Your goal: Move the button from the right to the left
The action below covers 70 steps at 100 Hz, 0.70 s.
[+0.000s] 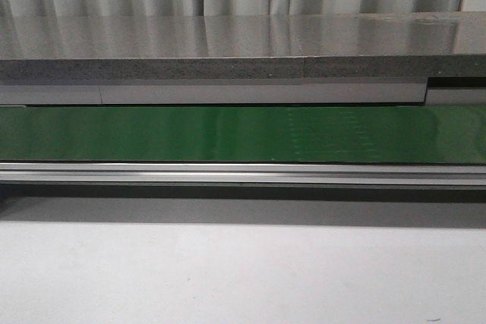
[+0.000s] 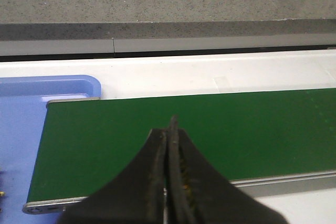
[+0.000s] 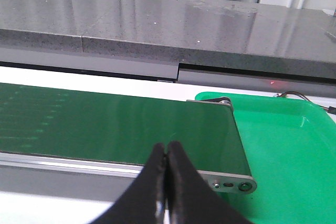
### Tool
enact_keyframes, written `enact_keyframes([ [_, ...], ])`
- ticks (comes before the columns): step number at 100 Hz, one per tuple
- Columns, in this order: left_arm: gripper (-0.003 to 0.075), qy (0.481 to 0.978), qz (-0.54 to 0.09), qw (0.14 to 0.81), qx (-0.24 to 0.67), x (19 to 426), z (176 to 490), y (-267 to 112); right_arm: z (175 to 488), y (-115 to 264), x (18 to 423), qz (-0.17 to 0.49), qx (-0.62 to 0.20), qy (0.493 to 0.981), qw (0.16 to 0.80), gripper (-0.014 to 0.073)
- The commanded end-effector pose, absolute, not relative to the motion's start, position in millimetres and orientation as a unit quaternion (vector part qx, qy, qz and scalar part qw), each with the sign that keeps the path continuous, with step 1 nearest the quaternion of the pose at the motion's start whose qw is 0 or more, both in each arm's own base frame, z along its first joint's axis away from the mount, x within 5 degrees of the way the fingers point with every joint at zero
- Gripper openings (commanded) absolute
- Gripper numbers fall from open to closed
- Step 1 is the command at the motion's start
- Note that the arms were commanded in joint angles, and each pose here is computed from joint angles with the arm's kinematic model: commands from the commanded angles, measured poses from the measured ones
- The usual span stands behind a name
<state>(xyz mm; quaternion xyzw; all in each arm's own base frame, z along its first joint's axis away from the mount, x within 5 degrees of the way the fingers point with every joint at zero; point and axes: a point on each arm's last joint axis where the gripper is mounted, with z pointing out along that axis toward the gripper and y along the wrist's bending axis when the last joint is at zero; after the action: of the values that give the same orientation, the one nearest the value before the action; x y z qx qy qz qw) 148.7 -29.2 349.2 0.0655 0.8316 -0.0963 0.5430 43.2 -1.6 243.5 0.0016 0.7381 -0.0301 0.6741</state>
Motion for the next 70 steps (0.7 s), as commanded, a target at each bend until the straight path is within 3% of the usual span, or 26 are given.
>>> enact_keyframes([
  [1,-0.0020,0.790,-0.105,0.602,0.048,140.8,355.7,-27.4,258.2,-2.1,42.7,-0.039,-0.001,0.705,0.708,-0.0060],
  [24,-0.0020,0.763,-0.098,0.638,0.034,123.6,334.3,-22.1,258.2,-2.1,42.7,-0.039,-0.001,0.705,0.708,-0.0060],
  [46,-0.0020,0.686,-0.035,0.725,0.051,109.2,320.1,-13.5,258.2,-2.1,42.7,-0.039,-0.001,0.705,0.708,-0.0060],
  [70,-0.0020,0.690,-0.041,0.722,0.022,92.9,281.4,-8.3,258.2,-2.1,42.7,-0.039,-0.001,0.705,0.708,-0.0060],
])
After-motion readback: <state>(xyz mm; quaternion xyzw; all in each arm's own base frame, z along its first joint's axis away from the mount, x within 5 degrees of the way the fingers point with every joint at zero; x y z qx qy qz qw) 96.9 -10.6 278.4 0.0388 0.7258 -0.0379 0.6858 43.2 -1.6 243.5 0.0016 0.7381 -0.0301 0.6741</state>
